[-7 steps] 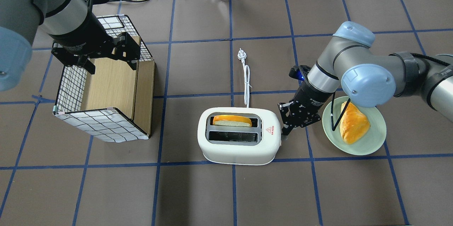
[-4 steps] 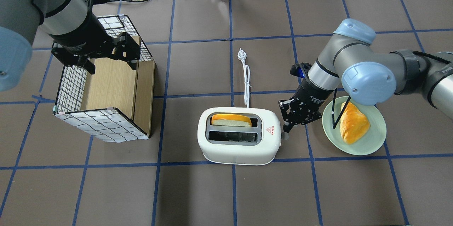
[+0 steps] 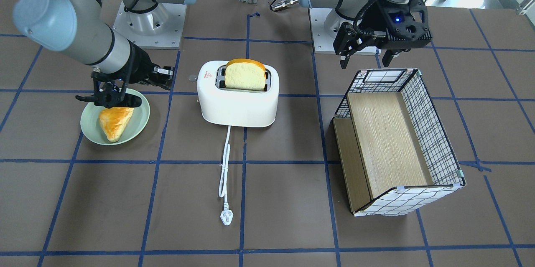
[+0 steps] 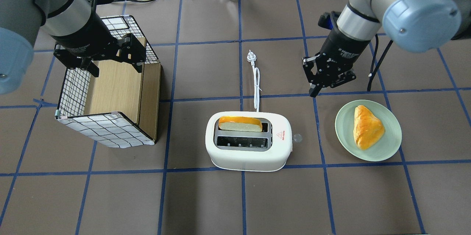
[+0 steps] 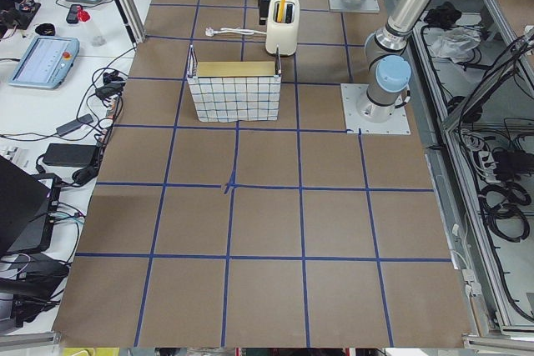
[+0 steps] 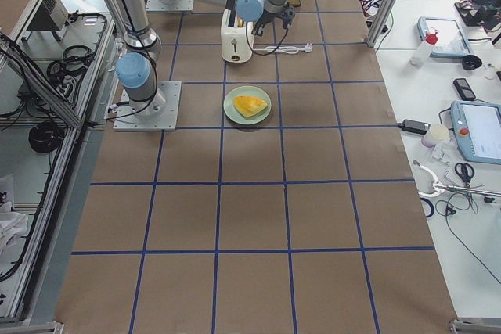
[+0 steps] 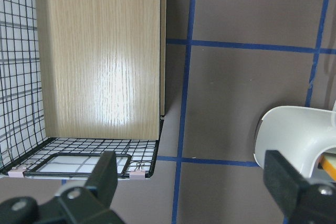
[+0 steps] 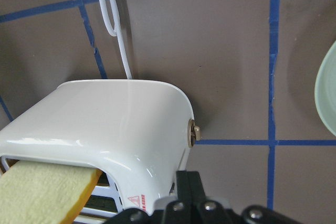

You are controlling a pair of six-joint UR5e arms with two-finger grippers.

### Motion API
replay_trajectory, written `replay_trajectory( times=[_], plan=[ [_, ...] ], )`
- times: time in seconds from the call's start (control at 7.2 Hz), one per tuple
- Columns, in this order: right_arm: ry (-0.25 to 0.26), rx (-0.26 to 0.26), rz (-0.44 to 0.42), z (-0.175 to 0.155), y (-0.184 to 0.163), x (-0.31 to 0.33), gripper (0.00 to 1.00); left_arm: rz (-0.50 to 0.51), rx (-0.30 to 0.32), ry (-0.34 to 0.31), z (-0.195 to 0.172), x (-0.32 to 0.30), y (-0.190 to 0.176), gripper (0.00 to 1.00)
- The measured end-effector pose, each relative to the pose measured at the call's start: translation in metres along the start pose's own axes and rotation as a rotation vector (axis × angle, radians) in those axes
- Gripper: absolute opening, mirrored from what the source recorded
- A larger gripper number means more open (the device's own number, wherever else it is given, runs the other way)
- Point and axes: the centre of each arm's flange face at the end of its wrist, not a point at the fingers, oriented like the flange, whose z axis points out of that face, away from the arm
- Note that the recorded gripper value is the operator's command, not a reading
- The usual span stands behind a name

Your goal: Press toaster with right arm

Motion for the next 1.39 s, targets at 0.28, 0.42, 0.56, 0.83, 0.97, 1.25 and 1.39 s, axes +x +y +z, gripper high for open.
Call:
replay_trajectory(
  times=[0.28, 0.42, 0.56, 0.83, 0.97, 1.25, 1.39],
  plan=[
    [0.11, 0.106, -0.016, -0.07, 0.004, -0.005, 0.91, 0.0, 0.0, 0.0, 0.0, 0.0, 0.0, 1.0],
    [0.152, 0.156, -0.022, -0.09, 0.005, -0.005, 1.0, 0.0, 0.0, 0.0, 0.0, 0.0, 0.0, 1.0],
    [0.176, 0.224, -0.031, -0.106, 0.002, -0.005, 1.0, 0.0, 0.0, 0.0, 0.0, 0.0, 0.0, 1.0],
    [0.184, 0.404, -0.063, -0.129, -0.012, -0.009, 1.0, 0.0, 0.0, 0.0, 0.0, 0.0, 0.0, 1.0],
    [0.183, 0.449, -0.07, -0.135, -0.016, -0.01, 1.0, 0.0, 0.0, 0.0, 0.0, 0.0, 0.0, 1.0],
    [0.184, 0.448, -0.069, -0.13, -0.016, -0.011, 1.0, 0.0, 0.0, 0.0, 0.0, 0.0, 0.0, 1.0],
    [0.187, 0.437, -0.067, -0.127, -0.014, -0.013, 1.0, 0.0, 0.0, 0.0, 0.0, 0.0, 0.0, 1.0]
  ],
)
